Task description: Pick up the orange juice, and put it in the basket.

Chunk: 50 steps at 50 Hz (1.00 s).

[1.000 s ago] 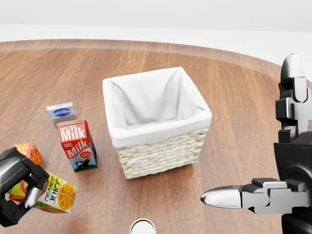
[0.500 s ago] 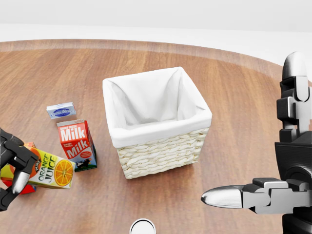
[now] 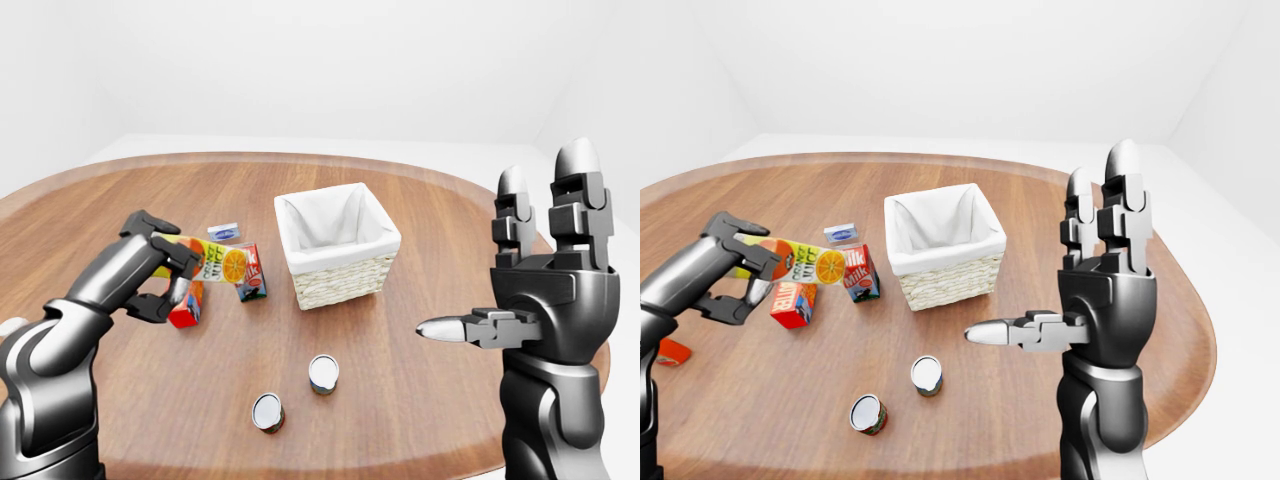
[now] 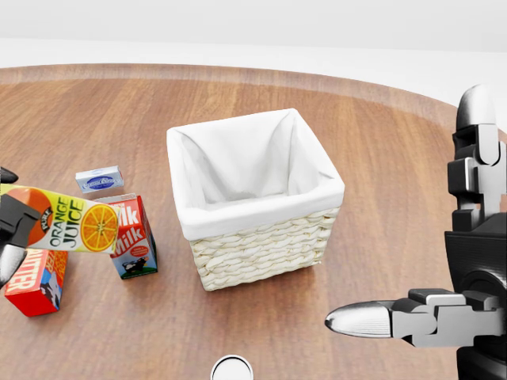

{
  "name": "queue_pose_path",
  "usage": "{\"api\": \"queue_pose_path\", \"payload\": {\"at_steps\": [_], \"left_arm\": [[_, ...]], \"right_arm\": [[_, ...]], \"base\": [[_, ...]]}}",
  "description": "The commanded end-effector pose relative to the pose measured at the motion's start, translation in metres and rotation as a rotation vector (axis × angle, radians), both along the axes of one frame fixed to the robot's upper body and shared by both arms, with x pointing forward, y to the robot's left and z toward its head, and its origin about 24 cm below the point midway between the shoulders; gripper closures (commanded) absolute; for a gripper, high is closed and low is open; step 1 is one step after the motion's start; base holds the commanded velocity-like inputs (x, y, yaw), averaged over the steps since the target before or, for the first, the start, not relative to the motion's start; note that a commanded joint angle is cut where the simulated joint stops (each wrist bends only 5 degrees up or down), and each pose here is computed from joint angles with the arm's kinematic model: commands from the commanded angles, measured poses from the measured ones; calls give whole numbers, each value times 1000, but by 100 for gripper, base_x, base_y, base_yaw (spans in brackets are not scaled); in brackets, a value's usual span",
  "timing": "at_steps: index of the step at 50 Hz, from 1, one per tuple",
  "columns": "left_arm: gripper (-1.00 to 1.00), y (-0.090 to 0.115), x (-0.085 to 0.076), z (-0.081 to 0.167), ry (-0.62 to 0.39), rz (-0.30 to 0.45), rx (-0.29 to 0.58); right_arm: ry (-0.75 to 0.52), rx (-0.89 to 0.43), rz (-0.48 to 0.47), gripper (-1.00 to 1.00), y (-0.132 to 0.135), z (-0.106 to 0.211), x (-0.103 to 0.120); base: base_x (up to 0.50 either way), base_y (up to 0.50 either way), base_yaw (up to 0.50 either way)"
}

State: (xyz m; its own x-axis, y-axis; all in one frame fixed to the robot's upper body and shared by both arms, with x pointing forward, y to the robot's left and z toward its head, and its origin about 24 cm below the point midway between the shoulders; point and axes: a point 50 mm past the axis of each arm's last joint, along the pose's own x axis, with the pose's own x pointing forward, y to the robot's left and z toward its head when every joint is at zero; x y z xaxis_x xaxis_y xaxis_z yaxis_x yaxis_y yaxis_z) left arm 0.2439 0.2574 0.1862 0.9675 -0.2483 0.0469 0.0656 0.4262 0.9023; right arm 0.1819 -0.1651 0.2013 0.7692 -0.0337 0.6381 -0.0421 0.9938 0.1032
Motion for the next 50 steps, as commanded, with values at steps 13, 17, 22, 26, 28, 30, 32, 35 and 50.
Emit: {"api": "queue_pose_path", "payload": {"at_steps": [13, 17, 22, 26, 28, 30, 32, 35, 50], "left_arm": [[100, -8, -8, 34, -145, -47, 39], [100, -13, -7, 42, -177, -68, 50], [100, -14, -6, 42, -176, -72, 57], [100, -16, -5, 51, -204, -85, 66], [100, -17, -5, 54, -216, -91, 72], [100, -17, -6, 56, -225, -95, 75], [100, -18, -6, 57, -229, -97, 77], [100, -19, -6, 60, -239, -103, 81], [100, -31, -4, 76, -298, -154, 112]], "right_arm": [[33, -4, 3, -100, 1, -6, 2], [41, -4, 2, -100, 0, -8, 3], [62, -7, 4, -100, 0, -11, 4], [60, -6, 2, -100, 0, -11, 4], [69, -6, 2, -100, 0, -13, 5], [69, -5, 2, -100, 0, -13, 4], [70, -4, 2, -100, 0, -13, 4], [71, -3, 1, -100, 0, -13, 4], [86, -1, 1, -100, -1, -16, 4]], "base": [[0, 0, 0], [0, 0, 0], [0, 0, 0], [0, 0, 0], [0, 0, 0], [0, 0, 0], [0, 0, 0], [0, 0, 0], [0, 0, 0]]}}
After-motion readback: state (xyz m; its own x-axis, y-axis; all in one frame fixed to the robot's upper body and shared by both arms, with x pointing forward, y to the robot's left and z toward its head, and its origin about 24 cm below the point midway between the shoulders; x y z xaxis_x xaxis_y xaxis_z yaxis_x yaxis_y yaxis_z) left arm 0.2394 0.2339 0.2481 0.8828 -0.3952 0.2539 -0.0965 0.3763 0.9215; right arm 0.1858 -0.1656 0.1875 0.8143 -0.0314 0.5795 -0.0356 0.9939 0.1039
